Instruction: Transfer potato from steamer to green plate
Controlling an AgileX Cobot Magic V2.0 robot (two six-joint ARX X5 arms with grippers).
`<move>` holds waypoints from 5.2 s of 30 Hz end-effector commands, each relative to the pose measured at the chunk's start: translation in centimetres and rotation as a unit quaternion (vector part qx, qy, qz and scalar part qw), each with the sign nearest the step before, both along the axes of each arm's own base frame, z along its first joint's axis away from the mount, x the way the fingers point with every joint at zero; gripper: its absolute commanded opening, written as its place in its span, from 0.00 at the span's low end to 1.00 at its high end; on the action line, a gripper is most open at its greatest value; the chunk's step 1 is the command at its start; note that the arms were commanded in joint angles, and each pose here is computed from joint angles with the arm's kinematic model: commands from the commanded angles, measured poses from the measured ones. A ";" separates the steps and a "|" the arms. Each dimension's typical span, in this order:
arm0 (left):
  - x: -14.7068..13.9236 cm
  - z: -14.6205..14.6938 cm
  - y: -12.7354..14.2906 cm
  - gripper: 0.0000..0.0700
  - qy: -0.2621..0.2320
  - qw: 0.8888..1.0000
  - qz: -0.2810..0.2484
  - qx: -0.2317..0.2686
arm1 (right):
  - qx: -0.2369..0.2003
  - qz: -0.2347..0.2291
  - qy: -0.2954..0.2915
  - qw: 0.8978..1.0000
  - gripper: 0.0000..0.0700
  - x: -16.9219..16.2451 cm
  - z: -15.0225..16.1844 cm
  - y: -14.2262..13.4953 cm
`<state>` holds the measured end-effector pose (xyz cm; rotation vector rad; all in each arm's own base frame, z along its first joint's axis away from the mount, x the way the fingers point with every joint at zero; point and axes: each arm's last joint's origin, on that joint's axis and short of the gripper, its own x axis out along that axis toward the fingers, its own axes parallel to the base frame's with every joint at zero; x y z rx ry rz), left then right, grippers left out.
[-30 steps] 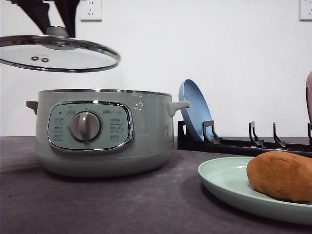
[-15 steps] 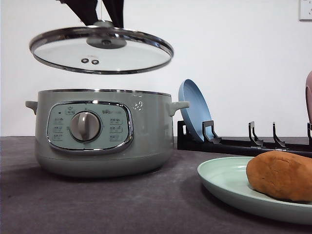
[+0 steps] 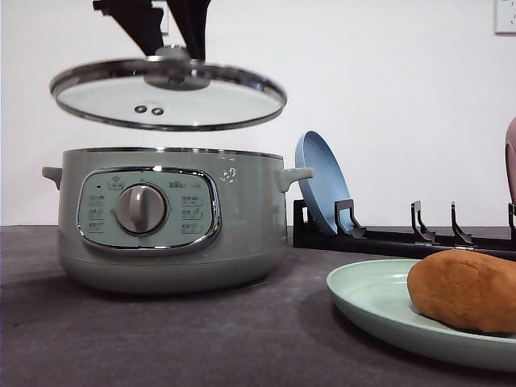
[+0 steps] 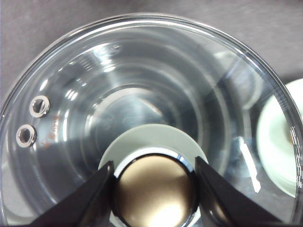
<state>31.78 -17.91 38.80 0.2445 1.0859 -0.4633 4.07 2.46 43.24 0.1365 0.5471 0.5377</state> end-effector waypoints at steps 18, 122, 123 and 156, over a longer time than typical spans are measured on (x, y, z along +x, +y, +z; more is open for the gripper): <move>1.3 -1.1 -0.2 0.00 -0.020 1.000 0.009 -0.010 | 0.014 -0.004 0.000 1.000 0.98 -0.1 0.4 0.0; -21.4 0.3 12.3 1.00 -0.243 0.962 0.001 -0.127 | -0.037 0.027 -0.040 0.998 0.98 -0.1 0.3 0.0; -22.0 0.0 12.6 1.00 -0.245 0.961 0.004 -0.132 | -0.036 0.027 -0.042 0.998 0.98 0.0 0.2 0.0; -26.0 -0.7 14.7 0.04 -0.249 0.953 0.038 -0.170 | 0.009 0.035 -0.028 0.999 0.01 1.3 -4.8 0.8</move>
